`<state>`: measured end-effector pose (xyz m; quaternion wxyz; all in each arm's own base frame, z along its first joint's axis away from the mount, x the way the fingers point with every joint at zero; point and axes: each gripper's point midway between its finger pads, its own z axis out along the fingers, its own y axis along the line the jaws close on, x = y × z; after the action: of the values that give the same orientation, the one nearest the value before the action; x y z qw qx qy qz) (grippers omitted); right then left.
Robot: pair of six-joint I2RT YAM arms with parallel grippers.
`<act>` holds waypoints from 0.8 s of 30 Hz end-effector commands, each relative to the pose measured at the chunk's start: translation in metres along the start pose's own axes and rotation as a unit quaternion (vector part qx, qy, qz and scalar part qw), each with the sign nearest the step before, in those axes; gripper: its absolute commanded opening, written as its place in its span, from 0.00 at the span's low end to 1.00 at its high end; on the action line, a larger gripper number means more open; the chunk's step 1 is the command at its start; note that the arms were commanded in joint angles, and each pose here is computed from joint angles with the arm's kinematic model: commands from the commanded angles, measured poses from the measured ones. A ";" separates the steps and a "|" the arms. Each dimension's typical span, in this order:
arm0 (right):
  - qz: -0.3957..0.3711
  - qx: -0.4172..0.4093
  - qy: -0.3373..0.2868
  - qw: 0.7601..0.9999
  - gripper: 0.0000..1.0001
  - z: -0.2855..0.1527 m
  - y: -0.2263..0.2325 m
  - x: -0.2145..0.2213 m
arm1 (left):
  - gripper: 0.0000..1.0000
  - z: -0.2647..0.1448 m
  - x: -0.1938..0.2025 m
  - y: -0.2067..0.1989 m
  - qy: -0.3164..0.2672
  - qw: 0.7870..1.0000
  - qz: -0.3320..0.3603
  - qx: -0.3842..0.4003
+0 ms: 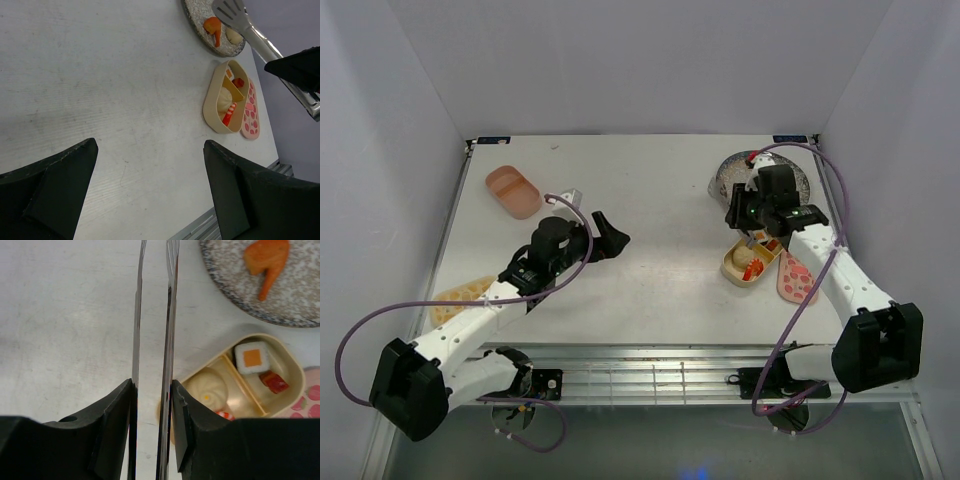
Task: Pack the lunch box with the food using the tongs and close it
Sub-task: Place the clamp at the center of the board.
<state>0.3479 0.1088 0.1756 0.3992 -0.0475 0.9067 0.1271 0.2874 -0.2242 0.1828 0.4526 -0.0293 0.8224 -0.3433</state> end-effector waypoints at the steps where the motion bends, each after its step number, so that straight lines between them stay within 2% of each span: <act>1: -0.020 -0.004 -0.041 0.999 0.41 -0.005 0.021 -0.025 | 0.98 -0.014 -0.013 -0.015 -0.009 1.000 0.004 0.015; 7: -0.031 -0.027 -0.047 0.998 0.41 -0.010 0.056 -0.020 | 0.98 -0.028 -0.014 -0.019 -0.008 1.000 0.003 0.021; 10: -0.047 -0.039 -0.034 0.998 0.41 -0.003 0.079 -0.002 | 0.98 -0.038 -0.024 -0.019 -0.013 1.000 -0.002 0.002; 18: -0.073 -0.029 0.004 0.997 0.41 0.022 0.133 0.037 | 0.98 -0.098 -0.090 -0.031 -0.106 0.993 0.017 -0.045; 24: -0.094 -0.015 0.028 0.995 0.41 0.045 0.166 0.072 | 0.98 -0.135 -0.107 -0.023 -0.139 0.987 0.024 -0.081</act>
<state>0.2832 0.2583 0.1062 0.3331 -0.1745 0.9215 0.0974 0.2491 -0.1521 0.3301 0.5677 -0.0817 0.7593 -0.3075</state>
